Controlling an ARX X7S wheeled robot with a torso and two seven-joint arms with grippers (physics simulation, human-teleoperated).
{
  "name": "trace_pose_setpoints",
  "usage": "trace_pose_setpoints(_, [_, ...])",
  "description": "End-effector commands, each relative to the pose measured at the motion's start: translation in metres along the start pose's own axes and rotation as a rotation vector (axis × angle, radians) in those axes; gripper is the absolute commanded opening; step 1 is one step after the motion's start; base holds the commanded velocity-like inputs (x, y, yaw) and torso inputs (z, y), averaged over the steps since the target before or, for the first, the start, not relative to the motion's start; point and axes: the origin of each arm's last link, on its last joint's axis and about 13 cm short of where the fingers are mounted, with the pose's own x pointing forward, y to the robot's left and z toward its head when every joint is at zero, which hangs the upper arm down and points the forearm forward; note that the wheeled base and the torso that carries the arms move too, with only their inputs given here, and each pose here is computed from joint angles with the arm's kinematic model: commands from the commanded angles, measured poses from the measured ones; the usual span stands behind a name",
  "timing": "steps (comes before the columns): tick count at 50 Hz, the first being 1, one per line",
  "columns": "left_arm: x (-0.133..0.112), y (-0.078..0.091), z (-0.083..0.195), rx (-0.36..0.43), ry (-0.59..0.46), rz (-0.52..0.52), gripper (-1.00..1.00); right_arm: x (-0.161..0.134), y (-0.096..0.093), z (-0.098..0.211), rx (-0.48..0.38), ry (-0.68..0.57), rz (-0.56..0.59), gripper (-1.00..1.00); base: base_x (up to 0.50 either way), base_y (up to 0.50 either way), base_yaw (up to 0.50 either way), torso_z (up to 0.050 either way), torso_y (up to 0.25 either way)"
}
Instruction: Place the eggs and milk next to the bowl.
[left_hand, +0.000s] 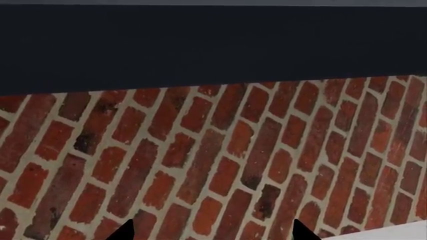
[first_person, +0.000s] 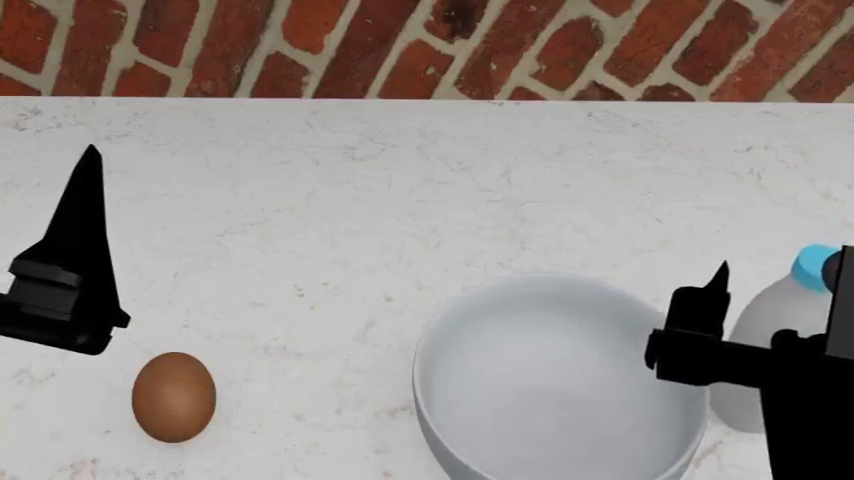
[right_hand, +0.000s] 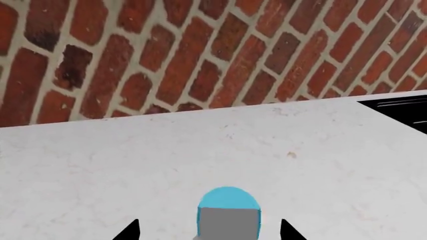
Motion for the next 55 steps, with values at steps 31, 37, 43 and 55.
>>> trace_pose_setpoints(31, [-0.002,0.001,0.003,-0.006,-0.008,0.004,1.0,-0.026,-0.002,0.045,-0.015,-0.106,0.003,1.0,0.0,0.0,0.0,0.0,0.0])
trace_pose_setpoints(37, [-0.002,0.002,0.004,-0.006,-0.009,0.006,1.0,-0.035,-0.003,0.054,-0.012,-0.138,0.01,1.0,0.0,0.0,0.0,0.0,0.0])
trace_pose_setpoints(43, [-0.003,0.002,0.004,-0.007,-0.008,0.006,1.0,-0.048,-0.005,0.063,-0.01,-0.173,0.012,1.0,0.0,0.0,0.0,0.0,0.0])
trace_pose_setpoints(55, [-0.005,0.002,0.005,-0.001,-0.004,0.003,1.0,-0.073,-0.011,0.077,-0.007,-0.231,0.001,1.0,0.0,0.0,0.0,0.0,0.0])
